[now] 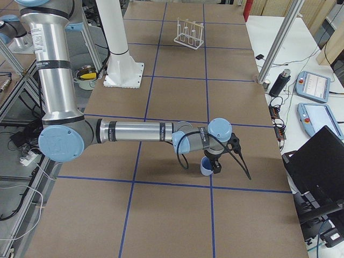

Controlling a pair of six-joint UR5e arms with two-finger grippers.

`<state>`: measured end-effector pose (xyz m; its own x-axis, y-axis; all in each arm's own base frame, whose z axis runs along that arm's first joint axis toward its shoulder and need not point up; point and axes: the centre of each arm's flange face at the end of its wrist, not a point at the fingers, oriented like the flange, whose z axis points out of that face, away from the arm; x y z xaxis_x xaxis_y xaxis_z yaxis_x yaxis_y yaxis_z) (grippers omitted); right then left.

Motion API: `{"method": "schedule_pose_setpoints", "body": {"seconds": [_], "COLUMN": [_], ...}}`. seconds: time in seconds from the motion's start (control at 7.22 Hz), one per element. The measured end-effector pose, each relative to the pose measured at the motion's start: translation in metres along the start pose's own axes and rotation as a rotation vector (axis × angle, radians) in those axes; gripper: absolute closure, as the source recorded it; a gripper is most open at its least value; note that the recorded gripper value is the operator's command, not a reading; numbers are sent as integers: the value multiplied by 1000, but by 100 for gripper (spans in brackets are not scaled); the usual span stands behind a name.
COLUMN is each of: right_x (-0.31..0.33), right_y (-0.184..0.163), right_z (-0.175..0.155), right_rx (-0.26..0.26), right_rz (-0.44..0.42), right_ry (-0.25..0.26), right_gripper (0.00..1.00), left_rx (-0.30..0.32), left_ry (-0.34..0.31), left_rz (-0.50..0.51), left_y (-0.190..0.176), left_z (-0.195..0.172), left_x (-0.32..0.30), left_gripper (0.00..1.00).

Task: Hang cup on cup holder
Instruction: 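Lower the right gripper onto the rim of the light blue cup and close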

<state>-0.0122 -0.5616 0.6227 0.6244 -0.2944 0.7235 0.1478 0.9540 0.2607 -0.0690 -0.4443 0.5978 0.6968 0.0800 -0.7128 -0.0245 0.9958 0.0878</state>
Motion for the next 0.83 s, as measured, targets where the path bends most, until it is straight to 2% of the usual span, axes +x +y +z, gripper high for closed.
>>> {"method": "schedule_pose_setpoints", "body": {"seconds": [0.28, 0.83], "right_x": [1, 18], "right_y": [-13, -7], "right_z": [21, 44], "right_rx": [-36, -85], "right_rz": [35, 82], "right_ry": [-5, -5], "right_gripper": [0, 0], "left_rx": [-1, -1], "left_ry": [0, 0], "left_rz": [2, 3], "left_y": [-1, -2], "left_z": [1, 1], "left_x": [1, 1], "left_gripper": [2, 2]}}
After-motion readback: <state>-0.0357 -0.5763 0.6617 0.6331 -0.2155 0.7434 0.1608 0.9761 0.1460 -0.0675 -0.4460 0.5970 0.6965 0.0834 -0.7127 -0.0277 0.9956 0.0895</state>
